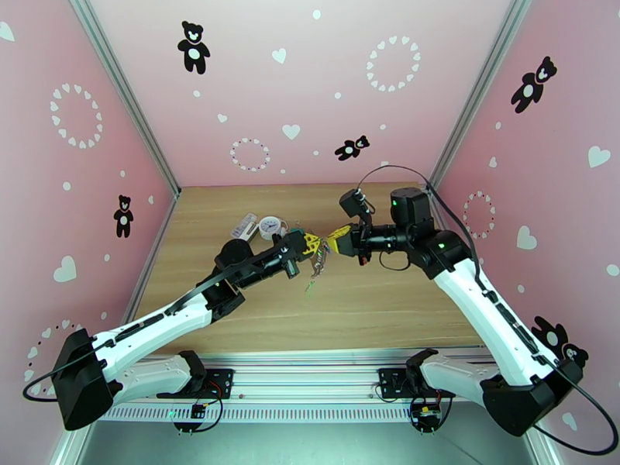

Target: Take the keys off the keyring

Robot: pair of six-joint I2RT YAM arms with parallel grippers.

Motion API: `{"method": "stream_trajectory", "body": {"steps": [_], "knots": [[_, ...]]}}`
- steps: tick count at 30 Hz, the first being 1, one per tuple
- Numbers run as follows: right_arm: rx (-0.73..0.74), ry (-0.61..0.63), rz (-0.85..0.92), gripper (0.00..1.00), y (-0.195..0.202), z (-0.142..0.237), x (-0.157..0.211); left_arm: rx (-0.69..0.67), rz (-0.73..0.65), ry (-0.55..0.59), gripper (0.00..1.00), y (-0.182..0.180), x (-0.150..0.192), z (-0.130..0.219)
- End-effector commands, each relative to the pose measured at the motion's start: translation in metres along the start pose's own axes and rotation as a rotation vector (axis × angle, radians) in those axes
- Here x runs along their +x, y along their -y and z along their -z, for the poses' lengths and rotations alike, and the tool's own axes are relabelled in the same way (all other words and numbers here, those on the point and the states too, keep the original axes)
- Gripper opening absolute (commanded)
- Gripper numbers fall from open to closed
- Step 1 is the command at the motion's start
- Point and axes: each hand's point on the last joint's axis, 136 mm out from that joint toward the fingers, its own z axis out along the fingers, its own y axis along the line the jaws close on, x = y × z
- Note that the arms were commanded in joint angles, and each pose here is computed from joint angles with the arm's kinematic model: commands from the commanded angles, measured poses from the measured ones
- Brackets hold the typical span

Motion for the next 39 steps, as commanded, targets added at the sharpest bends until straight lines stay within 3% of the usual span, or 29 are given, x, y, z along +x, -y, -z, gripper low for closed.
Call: {"method": "stream_trajectory", "body": {"steps": [1, 19, 39], "knots": [[0.029, 0.004, 0.058, 0.00, -0.010, 0.005, 0.005, -0.157, -0.054, 0.054, 0.00, -0.032, -0.021, 0.007], [0.118, -0.044, 0.322, 0.00, -0.023, -0.003, 0.019, -0.184, -0.032, -0.033, 0.00, -0.037, -0.007, 0.003], [0.166, -0.091, 0.446, 0.00, -0.027, -0.012, 0.024, -0.183, 0.089, -0.083, 0.00, -0.043, -0.006, -0.008]]}}
